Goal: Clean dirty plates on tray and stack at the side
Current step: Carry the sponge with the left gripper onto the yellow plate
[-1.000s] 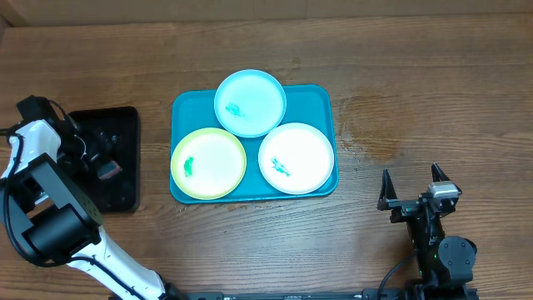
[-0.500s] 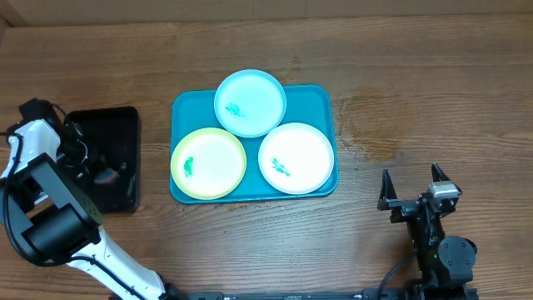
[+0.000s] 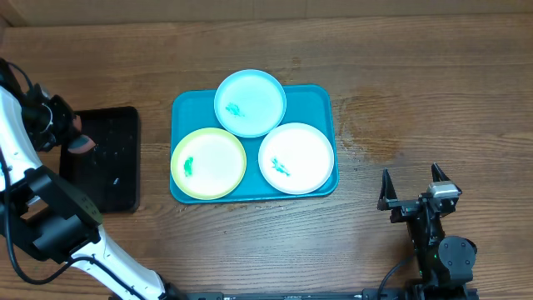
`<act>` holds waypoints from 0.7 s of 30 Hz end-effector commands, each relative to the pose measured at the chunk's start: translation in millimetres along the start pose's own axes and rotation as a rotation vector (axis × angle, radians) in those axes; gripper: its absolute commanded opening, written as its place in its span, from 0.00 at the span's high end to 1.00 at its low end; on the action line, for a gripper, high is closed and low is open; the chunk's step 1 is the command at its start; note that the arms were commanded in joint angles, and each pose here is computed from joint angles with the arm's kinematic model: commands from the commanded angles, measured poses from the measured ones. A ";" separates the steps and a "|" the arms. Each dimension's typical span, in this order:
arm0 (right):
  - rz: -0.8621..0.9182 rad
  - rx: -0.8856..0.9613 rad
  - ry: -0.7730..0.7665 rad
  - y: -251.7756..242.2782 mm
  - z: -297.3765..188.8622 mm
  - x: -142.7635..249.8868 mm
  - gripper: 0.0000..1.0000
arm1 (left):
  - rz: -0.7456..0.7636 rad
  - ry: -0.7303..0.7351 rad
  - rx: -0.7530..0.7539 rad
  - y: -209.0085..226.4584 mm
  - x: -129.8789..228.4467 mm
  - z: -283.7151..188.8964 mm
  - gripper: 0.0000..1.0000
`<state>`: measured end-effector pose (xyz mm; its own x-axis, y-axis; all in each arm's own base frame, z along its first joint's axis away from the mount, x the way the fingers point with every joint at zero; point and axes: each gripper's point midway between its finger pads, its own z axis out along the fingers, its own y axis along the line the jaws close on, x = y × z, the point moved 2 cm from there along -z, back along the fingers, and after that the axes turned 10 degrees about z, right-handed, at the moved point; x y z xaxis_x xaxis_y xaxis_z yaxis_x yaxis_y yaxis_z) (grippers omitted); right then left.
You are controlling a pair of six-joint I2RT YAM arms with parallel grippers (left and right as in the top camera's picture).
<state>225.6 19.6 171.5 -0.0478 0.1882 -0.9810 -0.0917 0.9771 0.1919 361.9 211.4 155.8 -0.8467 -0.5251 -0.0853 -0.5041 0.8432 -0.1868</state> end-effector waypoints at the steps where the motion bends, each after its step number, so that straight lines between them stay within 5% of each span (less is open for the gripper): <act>1: -0.001 -0.004 -0.005 0.6 0.1 1.5 0.00 | -0.008 0.008 0.018 -1.8 4.7 -1.5 0.96; 5: -0.001 -0.004 -0.004 0.6 0.1 1.6 0.00 | -0.014 0.098 -0.095 20.5 25.7 40.5 0.96; 9: -0.001 -0.004 -0.005 0.6 0.1 1.5 0.00 | -0.034 0.149 -0.025 16.3 43.3 70.1 0.96; 21: -0.001 -0.004 -0.005 0.6 0.1 1.5 0.00 | 0.081 -0.014 0.228 -56.7 30.0 -63.9 0.96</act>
<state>225.6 19.7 171.4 -0.0486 0.1881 -0.9809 -0.0919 0.9771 0.1920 344.9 184.4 173.2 -0.8520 -0.5234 0.0123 -0.5066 0.8182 -0.2718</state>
